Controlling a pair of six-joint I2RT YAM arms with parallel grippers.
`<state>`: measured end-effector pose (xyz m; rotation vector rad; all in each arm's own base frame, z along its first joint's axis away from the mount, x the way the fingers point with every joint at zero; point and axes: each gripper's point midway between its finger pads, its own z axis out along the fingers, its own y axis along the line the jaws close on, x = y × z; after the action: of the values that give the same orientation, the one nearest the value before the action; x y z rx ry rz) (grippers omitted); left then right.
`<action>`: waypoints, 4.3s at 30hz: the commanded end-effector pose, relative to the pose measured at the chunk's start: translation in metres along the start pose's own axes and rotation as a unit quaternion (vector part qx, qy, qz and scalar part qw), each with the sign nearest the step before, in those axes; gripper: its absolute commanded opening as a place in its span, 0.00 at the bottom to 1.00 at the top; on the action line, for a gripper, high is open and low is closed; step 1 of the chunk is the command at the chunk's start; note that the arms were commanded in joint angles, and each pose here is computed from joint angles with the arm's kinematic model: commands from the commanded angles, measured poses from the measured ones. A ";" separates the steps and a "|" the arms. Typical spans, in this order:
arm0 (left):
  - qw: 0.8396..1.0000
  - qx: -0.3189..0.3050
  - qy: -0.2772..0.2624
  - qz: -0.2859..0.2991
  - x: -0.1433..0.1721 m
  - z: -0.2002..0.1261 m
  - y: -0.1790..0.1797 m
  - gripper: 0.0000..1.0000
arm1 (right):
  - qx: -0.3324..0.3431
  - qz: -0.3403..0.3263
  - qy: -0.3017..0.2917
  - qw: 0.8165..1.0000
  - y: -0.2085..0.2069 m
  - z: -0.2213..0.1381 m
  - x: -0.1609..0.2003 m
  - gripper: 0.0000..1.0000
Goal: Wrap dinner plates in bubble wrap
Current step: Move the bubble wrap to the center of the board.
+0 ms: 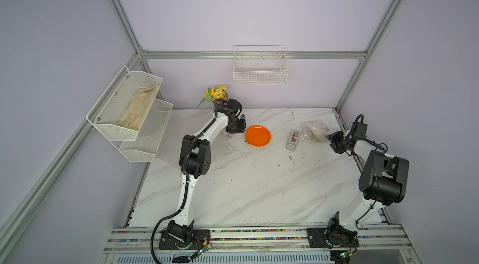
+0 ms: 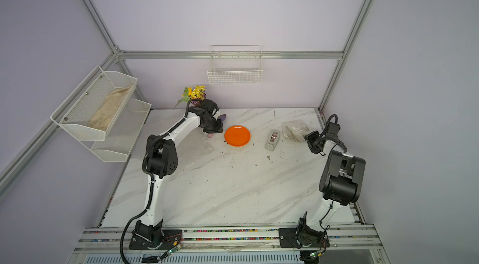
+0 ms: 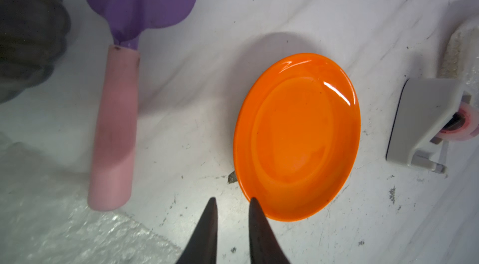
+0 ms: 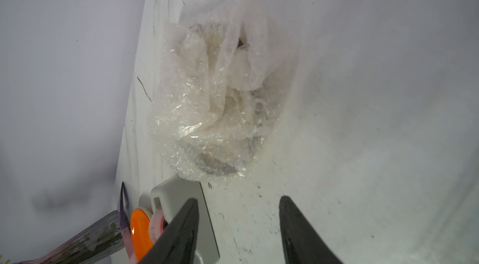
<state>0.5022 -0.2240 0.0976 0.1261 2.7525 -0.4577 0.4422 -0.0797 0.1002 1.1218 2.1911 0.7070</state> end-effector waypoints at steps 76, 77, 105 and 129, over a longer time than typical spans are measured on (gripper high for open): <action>0.960 -0.163 0.062 -0.220 0.156 -0.121 0.214 0.66 | 0.195 -0.588 0.323 0.715 0.038 -0.059 0.303 0.00; 0.962 -0.152 0.068 -0.216 0.154 -0.118 0.209 0.65 | 0.207 -0.604 0.312 0.703 0.036 -0.062 0.294 0.00; 0.980 -0.034 0.174 -0.087 0.240 -0.026 0.007 0.64 | 0.092 -0.452 0.162 0.872 0.159 0.027 0.218 0.40; 0.983 -0.168 0.067 -0.014 0.178 -0.085 0.034 0.51 | -0.015 -0.299 0.236 0.924 0.151 0.138 0.248 0.28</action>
<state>0.2636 -0.1350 0.0409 0.0222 3.1099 0.1906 0.4905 0.2294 0.0421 0.2141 2.7353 0.7436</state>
